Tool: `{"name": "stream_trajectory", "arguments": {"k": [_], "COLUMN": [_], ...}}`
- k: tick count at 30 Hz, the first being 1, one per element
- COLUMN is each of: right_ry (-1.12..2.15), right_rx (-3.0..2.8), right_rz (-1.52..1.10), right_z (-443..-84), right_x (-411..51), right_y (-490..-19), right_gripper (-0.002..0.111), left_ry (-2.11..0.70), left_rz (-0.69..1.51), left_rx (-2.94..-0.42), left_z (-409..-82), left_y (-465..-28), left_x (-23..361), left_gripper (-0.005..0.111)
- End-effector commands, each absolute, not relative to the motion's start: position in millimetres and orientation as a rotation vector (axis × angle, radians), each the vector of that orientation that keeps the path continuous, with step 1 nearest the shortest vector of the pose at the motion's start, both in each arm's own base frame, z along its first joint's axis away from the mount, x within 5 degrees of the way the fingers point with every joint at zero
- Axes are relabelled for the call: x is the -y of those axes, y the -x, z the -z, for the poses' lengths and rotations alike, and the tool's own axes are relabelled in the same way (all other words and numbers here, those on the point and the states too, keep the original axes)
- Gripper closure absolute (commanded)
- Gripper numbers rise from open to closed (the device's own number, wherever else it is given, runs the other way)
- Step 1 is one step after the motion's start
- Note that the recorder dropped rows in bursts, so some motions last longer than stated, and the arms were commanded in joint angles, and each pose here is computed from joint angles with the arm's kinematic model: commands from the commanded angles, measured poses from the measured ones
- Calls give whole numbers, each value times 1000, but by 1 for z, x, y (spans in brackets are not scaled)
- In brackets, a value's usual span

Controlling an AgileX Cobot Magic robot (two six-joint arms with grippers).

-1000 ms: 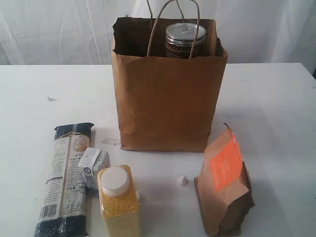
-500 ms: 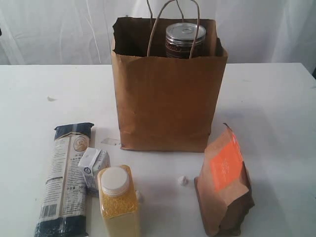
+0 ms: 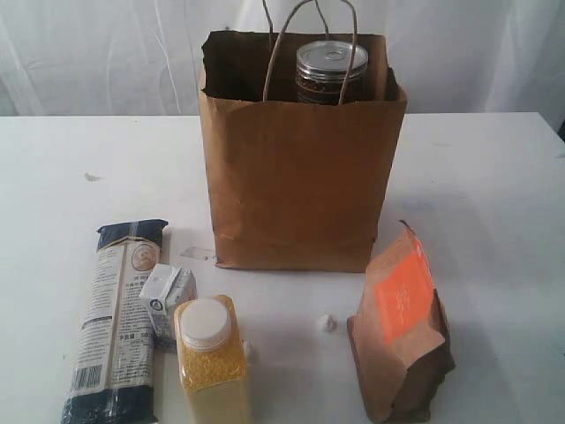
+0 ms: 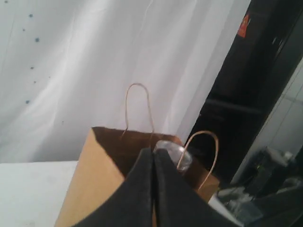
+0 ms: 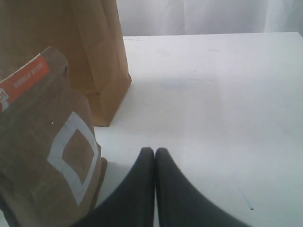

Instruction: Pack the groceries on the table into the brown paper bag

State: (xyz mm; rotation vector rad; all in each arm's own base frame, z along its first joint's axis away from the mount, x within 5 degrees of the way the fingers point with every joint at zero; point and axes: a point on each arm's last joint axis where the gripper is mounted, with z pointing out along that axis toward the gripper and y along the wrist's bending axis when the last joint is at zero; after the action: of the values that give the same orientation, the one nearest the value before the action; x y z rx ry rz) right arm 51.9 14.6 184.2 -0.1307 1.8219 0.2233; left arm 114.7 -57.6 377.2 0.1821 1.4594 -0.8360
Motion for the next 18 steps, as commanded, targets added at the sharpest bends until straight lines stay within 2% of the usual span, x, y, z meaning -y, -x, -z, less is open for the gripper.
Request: {"name": "stream_trajectory", "arguments": {"k": [1, 2, 4, 6, 8, 11, 17, 18], "right_ry": [127, 127, 127, 127, 127, 127, 127, 127], "right_rx": [-1820, -1820, -1820, -1820, -1820, -1820, -1820, -1820], "right_rz": [-215, -215, -215, -215, -215, -215, -215, -215], "right_z": [-183, -183, -183, -183, -183, -183, -183, -183], "right_x": [-14, -14, -14, -14, -14, -14, -14, -14], "right_y": [-52, -52, -52, -52, -52, -52, -52, -52], "right_gripper": [108, 108, 108, 108, 108, 108, 108, 108], "left_ry": [-32, 13, 35, 42, 74, -25, -248, -298], "left_rz": [797, 696, 373, 167, 190, 240, 503, 575], "left_rx": [-1197, -1190, -1361, -1763, -2100, -2259, -2245, -2180], "left_z": [-381, -378, -360, -329, -306, -298, -329, -344], "left_y": [-116, -120, -130, -131, -118, -107, -91, -87], "left_x": [43, 36, 22, 14, 20, 31, 58, 64], "left_gripper": [107, 107, 107, 107, 107, 107, 106, 98]}}
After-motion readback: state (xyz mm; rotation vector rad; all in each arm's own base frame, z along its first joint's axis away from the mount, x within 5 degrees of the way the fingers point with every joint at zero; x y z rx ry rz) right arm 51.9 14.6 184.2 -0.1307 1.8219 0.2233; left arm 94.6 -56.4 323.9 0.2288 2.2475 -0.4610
